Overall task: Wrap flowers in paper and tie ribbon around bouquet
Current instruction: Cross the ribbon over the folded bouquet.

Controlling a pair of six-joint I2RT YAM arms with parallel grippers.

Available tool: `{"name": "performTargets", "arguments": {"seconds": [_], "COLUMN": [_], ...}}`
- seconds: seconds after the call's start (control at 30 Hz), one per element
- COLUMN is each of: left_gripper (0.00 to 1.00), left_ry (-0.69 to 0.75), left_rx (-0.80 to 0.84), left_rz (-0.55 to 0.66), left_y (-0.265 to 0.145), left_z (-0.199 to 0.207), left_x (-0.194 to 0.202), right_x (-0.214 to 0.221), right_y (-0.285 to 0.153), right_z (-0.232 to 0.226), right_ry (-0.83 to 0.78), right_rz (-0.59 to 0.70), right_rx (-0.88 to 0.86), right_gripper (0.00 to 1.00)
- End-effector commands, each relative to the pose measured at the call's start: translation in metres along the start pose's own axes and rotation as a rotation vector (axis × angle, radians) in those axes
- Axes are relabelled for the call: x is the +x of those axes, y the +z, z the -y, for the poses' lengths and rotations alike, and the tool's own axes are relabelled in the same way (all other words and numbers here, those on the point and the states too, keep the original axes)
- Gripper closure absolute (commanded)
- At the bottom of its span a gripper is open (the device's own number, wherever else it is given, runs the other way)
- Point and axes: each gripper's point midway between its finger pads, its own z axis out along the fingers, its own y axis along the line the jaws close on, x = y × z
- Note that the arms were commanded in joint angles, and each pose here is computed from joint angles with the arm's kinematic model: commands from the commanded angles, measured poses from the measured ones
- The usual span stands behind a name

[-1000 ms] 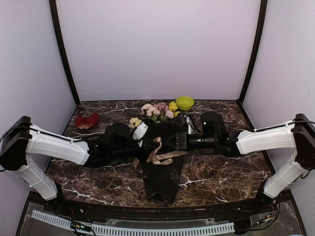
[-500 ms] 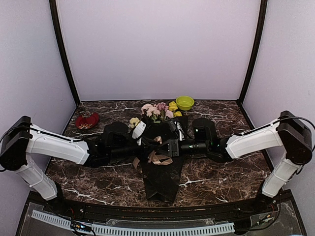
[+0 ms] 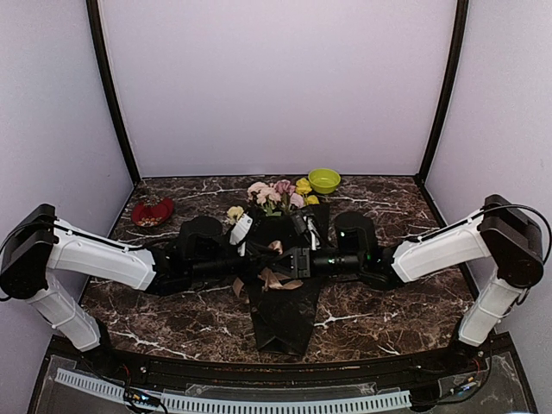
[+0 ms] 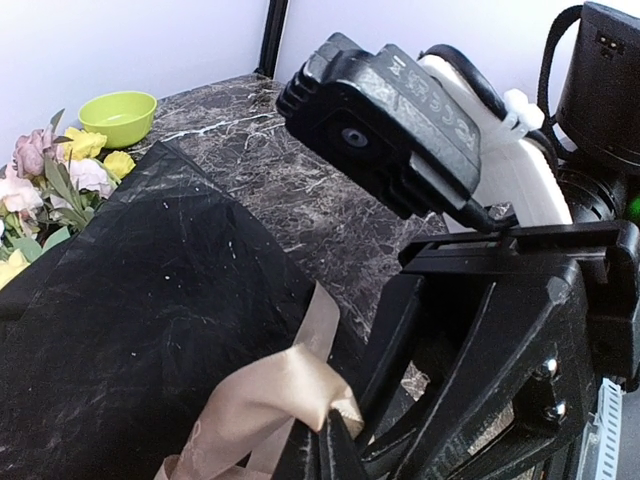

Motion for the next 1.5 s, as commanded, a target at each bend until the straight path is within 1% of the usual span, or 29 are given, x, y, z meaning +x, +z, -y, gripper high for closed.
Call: {"name": "performTargets", "arguments": {"seconds": [0.0,0.2,0.3,0.57,0.7,0.87,1.0,1.2,1.4,1.47], "left_gripper": [1.00,1.00,1.00,1.00,1.00,1.00,1.00,1.00,1.00,1.00], "left_ry": [-0.006,-0.009,-0.006,-0.017,-0.021,-0.023,-0.028,-0.034,-0.034,-0.034], "left_rx": [0.053,0.052,0.049,0.049,0.046,0.044,0.049,0.057,0.060,0.063], "left_rz": [0.080,0.083,0.083,0.076,0.077,0.073,0.072,0.068,0.066,0.066], "left_y": [-0.005,-0.006,-0.005,-0.002,-0.003,-0.005,-0.005,-0.004,-0.004,-0.004], "left_z": [0.011,0.011,0.011,0.010,0.008,0.007,0.008,0.009,0.009,0.010], "left_x": [-0.023,-0.023,-0.023,-0.020,-0.019,-0.017,-0.016,-0.014,-0.013,-0.013], "right_x": [0.004,0.006,0.004,-0.003,0.004,0.002,0.002,-0.004,-0.004,-0.004], "right_y": [0.004,0.004,-0.001,-0.006,-0.011,-0.026,-0.021,-0.007,0.006,0.010], "right_z": [0.019,0.034,0.036,0.022,0.019,0.012,0.006,-0.001,-0.001,0.001], "right_ry": [0.023,0.035,0.028,-0.005,-0.012,-0.009,-0.027,-0.051,-0.045,-0.045], "right_rz": [0.003,-0.007,0.009,0.038,0.035,0.089,0.085,0.078,0.062,0.055], "right_rx": [0.091,0.171,0.198,0.158,0.157,0.146,0.128,0.106,0.092,0.101], "right_gripper": [0.75,0.74,0.70,0.68,0.68,0.68,0.66,0.59,0.59,0.61]}}
